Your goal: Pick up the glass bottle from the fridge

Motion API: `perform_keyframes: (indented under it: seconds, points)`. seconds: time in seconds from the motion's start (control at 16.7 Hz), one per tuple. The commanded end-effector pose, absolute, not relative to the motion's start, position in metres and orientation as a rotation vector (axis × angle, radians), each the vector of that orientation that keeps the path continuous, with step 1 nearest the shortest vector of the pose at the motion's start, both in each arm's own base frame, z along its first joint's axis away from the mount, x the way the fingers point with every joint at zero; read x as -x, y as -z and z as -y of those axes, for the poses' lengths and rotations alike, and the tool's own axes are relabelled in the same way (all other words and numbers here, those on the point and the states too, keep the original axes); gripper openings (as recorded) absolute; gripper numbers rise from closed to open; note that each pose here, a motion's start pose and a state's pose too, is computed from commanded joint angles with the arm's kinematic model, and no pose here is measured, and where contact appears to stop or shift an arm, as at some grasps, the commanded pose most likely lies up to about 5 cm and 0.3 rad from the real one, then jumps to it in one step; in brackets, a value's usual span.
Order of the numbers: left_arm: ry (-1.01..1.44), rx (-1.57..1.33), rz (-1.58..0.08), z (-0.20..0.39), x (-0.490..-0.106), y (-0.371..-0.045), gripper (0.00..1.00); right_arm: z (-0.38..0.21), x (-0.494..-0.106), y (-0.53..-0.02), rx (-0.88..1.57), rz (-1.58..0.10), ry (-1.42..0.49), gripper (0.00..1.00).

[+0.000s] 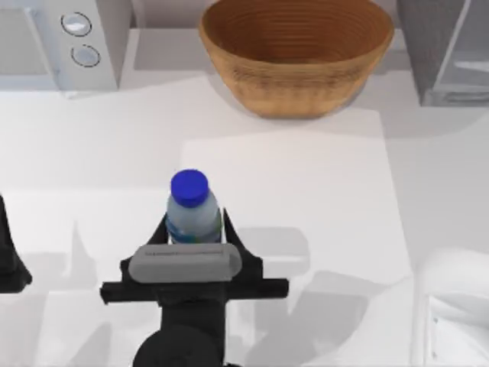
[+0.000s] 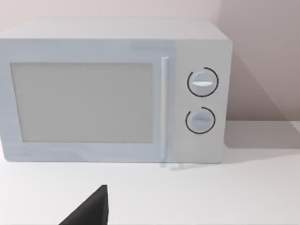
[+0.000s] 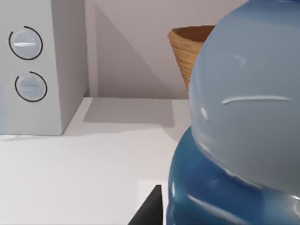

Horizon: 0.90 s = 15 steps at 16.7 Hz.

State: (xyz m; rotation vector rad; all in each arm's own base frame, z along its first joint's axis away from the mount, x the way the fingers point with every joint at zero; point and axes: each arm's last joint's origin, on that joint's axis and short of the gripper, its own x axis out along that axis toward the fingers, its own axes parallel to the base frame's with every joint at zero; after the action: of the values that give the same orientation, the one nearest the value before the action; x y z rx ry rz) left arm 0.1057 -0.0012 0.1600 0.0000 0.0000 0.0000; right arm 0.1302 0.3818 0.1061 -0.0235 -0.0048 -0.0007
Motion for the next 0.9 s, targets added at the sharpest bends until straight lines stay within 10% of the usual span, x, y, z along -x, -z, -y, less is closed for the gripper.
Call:
perform_keyframes:
  seconds: [0.54, 0.9]
  points:
    - [0.0, 0.0, 0.0, 0.001, -0.106, -0.16, 1.0, -0.382, -0.172, -0.081, 0.019, 0.007, 0.001, 0.0]
    - [0.0, 0.0, 0.0, 0.001, -0.106, -0.16, 1.0, -0.382, -0.172, -0.081, 0.019, 0.007, 0.001, 0.45]
